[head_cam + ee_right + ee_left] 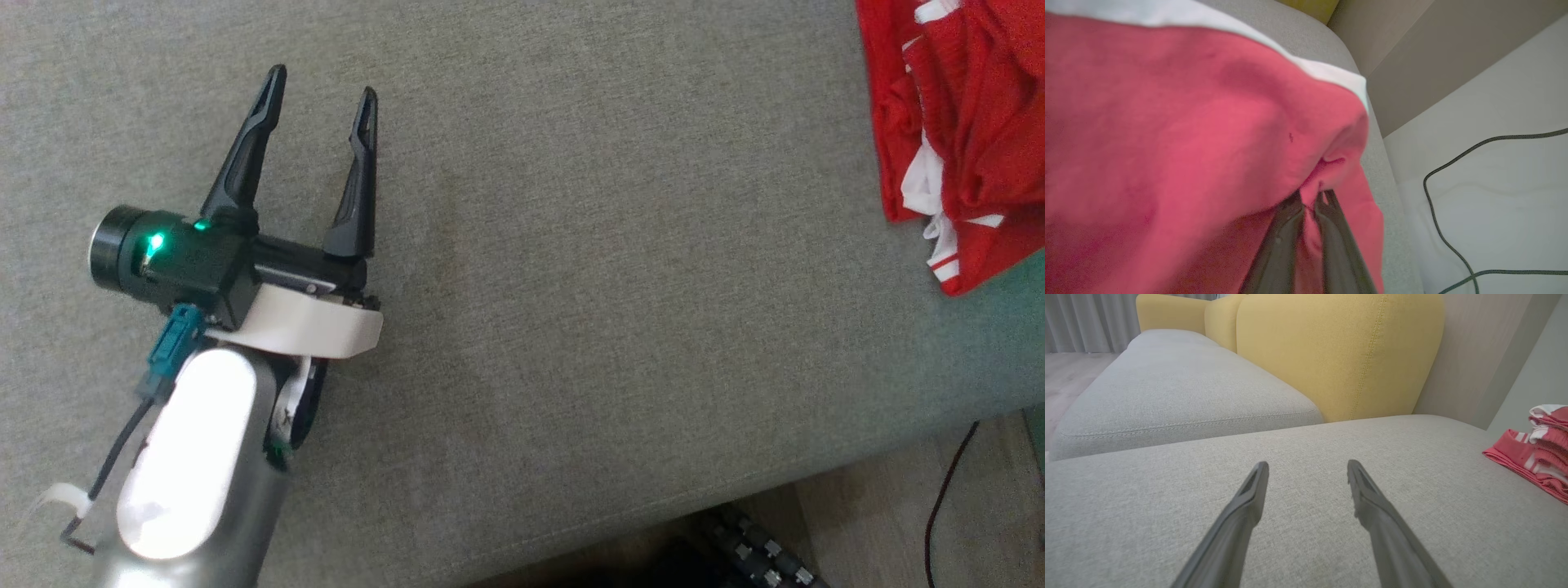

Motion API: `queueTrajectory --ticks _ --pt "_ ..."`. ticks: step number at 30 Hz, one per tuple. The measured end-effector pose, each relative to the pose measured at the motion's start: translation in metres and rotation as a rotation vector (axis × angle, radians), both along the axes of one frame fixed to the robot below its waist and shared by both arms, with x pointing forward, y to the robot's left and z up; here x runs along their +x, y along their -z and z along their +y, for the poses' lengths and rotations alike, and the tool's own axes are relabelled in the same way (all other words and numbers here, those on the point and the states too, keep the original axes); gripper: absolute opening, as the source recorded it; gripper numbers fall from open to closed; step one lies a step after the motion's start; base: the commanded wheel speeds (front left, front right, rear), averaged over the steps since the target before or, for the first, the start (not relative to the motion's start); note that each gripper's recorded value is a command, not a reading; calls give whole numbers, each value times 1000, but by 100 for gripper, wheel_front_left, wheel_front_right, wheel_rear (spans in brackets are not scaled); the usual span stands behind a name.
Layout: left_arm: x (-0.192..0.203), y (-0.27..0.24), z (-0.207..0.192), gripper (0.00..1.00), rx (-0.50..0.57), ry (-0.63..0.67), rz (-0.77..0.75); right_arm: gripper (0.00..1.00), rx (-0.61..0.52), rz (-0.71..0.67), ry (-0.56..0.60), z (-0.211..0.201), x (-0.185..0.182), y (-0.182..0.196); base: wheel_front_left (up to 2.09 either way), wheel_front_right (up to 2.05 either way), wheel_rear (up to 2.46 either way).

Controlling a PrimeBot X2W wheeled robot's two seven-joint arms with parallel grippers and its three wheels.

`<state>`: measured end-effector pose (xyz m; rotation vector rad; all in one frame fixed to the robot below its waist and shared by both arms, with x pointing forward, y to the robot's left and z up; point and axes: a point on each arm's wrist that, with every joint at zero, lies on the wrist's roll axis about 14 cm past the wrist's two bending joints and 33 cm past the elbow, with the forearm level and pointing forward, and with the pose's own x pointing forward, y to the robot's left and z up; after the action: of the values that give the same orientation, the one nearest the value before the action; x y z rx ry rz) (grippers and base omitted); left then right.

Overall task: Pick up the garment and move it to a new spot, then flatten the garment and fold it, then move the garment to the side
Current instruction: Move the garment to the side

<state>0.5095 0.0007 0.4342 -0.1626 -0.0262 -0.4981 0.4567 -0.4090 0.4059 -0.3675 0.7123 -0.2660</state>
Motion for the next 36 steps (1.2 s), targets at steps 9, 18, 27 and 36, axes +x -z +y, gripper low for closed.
queueTrajectory --ticks 9,18,27,36 --pt "-1 -3 3 100 14 -3 -4 100 64 -102 66 6 -1 4 0 0 0" --pt "-18 -27 10 100 28 -19 -29 100 116 -376 53 41 -21 -41 0 0 0" --pt "-52 -44 31 100 55 -74 -21 100 250 -551 -61 124 -53 -82 0 0 0" --pt "-83 -63 91 100 85 -250 -32 100 434 -612 -260 216 -52 -99 0 0 0"
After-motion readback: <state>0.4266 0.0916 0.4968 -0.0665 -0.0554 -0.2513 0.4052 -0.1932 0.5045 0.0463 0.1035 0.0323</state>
